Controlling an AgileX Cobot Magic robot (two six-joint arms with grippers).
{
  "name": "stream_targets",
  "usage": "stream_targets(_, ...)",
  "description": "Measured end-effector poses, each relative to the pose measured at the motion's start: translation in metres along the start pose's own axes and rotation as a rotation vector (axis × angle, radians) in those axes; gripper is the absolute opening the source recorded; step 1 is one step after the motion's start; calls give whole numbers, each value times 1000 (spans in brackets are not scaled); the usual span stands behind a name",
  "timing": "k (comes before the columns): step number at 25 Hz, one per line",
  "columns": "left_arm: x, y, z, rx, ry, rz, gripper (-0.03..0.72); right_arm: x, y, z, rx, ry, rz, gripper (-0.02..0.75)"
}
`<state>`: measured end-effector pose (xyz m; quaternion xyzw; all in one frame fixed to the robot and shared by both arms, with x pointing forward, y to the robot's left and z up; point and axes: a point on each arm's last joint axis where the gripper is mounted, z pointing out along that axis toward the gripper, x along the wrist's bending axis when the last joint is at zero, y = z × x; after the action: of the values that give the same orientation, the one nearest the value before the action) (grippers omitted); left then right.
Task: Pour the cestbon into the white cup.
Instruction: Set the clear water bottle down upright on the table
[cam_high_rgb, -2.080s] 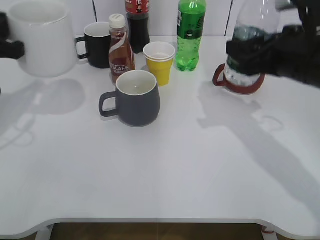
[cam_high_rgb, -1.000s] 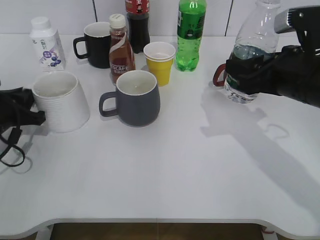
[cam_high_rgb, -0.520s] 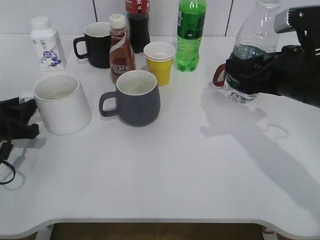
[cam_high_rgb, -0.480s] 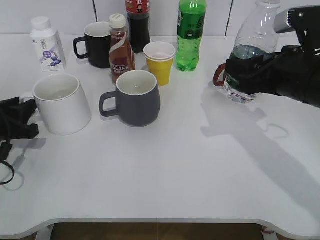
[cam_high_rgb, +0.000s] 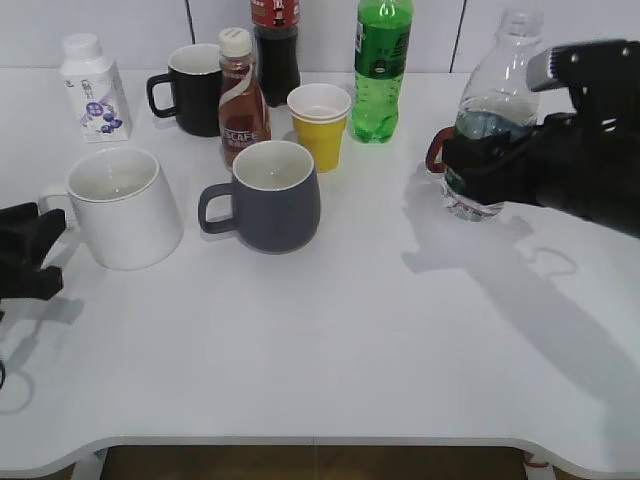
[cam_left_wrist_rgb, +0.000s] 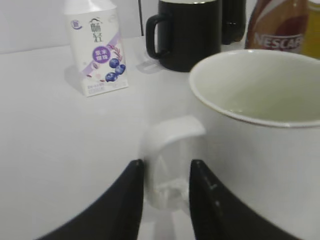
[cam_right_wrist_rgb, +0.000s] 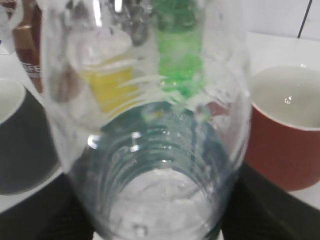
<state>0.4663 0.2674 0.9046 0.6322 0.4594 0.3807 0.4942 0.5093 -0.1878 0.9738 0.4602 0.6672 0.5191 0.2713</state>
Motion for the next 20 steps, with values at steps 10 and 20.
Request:
stream_targets(10, -7, 3, -29, -10, -3, -29, 241, -7, -48, 33, 66, 25, -33, 460)
stream_targets(20, -7, 18, -35, -84, -2, -15, 241, -3, -51, 27, 22, 64, -95, 608)
